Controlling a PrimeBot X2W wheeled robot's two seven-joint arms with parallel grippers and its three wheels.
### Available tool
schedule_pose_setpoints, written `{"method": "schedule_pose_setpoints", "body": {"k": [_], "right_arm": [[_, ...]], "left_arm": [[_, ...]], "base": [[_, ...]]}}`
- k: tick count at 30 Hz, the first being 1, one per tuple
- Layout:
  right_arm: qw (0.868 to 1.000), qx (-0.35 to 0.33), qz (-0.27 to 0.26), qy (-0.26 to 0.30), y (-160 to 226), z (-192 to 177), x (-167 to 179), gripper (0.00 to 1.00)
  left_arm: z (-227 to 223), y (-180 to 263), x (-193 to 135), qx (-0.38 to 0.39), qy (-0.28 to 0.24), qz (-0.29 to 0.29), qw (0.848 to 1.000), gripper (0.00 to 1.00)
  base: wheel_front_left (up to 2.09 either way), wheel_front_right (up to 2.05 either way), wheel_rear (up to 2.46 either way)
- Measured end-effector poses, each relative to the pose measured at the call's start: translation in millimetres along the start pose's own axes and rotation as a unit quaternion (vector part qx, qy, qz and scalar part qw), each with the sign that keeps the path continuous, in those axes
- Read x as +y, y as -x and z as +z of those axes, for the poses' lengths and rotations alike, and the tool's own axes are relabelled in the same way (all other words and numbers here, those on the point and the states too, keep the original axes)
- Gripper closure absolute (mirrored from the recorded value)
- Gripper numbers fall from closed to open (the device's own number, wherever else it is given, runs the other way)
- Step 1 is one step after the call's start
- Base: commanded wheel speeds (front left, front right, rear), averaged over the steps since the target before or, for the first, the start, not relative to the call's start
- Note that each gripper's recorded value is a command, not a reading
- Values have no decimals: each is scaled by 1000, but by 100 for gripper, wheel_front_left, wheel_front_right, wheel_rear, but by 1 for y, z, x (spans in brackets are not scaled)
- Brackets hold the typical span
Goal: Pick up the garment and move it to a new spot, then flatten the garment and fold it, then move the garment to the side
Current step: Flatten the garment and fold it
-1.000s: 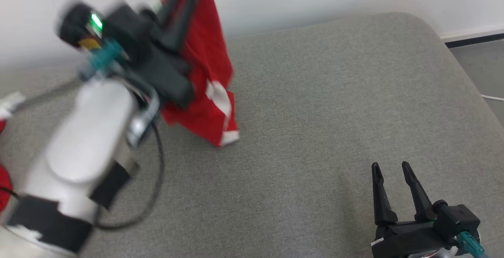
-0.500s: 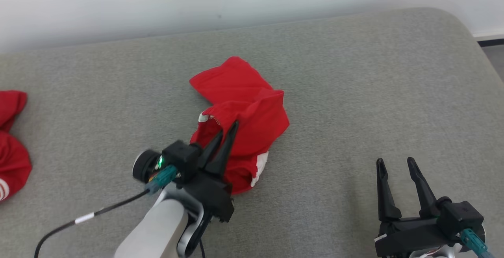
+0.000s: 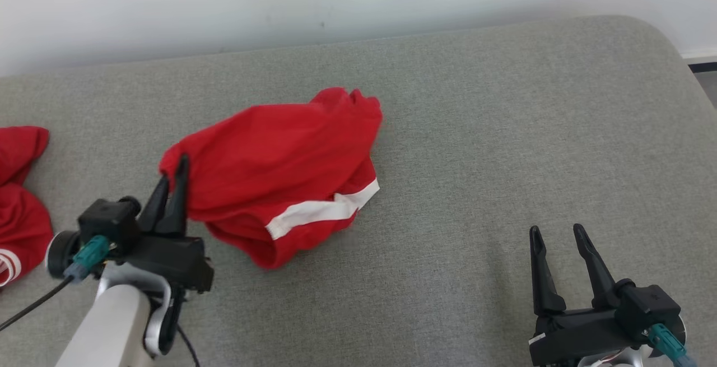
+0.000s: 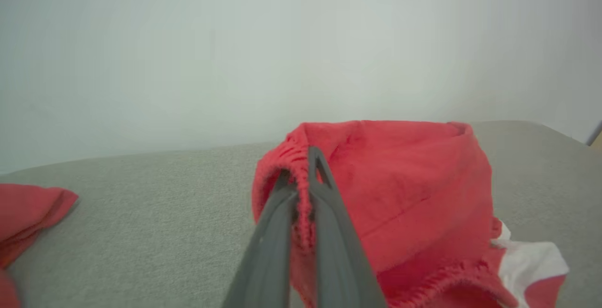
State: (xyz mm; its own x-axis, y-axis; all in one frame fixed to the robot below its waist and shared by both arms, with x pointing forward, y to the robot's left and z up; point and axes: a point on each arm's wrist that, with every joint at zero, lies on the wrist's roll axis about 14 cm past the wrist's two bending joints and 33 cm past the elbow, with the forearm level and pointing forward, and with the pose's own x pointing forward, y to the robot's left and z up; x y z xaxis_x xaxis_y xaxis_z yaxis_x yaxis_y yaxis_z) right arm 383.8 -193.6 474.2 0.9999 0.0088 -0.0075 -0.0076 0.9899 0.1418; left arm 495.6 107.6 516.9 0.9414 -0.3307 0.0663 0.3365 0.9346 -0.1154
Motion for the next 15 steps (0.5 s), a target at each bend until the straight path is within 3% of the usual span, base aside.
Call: {"method": "schedule_pose_setpoints", "body": {"k": [1, 2, 3, 15], "right_arm": [[1000, 1, -2, 1, 1, -1, -1, 0], [1000, 2, -3, 1, 2, -1, -2, 0], [1000, 2, -4, 1, 2, -1, -2, 0], [1000, -5, 3, 0, 10, 4, 3, 0]], "left_arm": [[-5, 4, 13, 7, -2, 17, 1000, 100], [-7, 5, 16, 11, -4, 20, 1000, 55], [-8, 6, 18, 12, -6, 24, 1000, 0], [-1, 43, 27, -6, -1, 66, 998, 0]], "base": [[0, 0, 0], [0, 0, 0], [0, 0, 0], [0, 0, 0]]}}
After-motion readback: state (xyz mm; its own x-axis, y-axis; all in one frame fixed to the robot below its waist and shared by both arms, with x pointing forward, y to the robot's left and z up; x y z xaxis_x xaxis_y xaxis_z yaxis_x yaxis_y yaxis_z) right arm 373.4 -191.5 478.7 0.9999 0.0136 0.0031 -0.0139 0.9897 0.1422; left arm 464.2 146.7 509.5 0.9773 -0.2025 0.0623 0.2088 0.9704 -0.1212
